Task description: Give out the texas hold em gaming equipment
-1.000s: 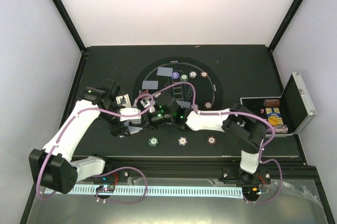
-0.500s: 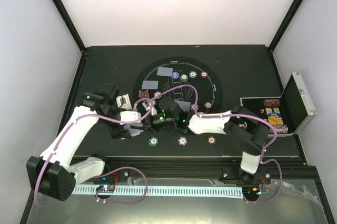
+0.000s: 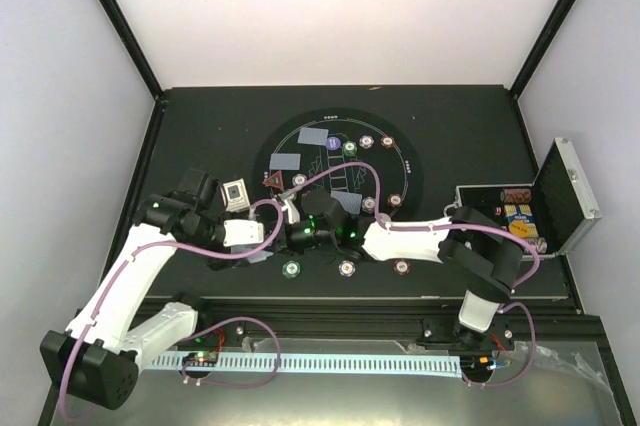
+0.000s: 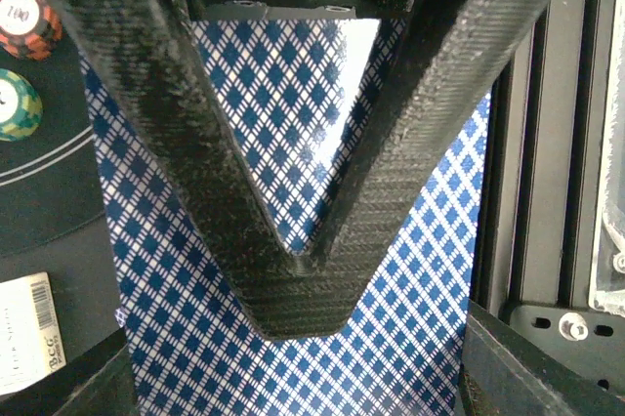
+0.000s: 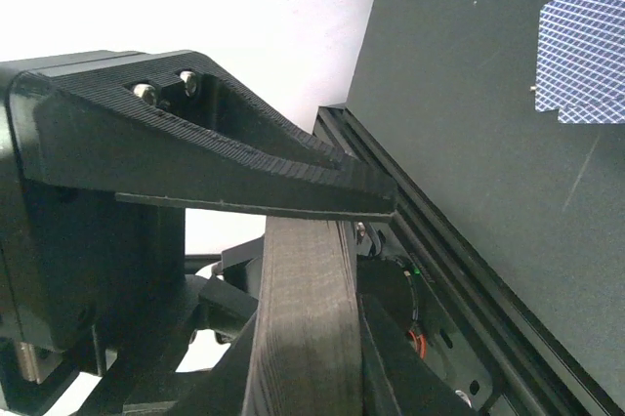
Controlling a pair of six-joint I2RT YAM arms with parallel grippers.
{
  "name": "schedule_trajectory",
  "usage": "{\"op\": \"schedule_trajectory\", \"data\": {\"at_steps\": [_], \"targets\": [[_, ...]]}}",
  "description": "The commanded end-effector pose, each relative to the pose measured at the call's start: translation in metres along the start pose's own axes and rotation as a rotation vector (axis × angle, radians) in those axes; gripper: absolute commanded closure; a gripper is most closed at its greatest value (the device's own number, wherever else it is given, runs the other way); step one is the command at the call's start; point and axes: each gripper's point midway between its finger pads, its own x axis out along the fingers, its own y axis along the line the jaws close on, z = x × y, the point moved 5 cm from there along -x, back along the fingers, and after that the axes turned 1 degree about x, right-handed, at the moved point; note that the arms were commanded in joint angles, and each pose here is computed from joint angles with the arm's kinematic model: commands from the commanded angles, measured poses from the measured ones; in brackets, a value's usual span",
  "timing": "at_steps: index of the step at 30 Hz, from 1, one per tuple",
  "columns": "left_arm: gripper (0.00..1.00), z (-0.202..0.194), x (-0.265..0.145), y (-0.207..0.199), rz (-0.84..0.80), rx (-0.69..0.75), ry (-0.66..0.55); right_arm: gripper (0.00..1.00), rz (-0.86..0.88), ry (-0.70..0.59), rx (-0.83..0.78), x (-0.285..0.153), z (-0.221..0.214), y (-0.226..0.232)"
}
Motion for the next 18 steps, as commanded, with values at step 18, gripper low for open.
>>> {"op": "schedule_trajectory", "data": {"at_steps": [18], "targets": [[0.08, 0.0193, -0.0082, 0.0052, 0.041, 0.102, -0.124, 0.99, -0.001, -0.013, 0.005, -0.0078, -0.0045, 0.0095]]}}
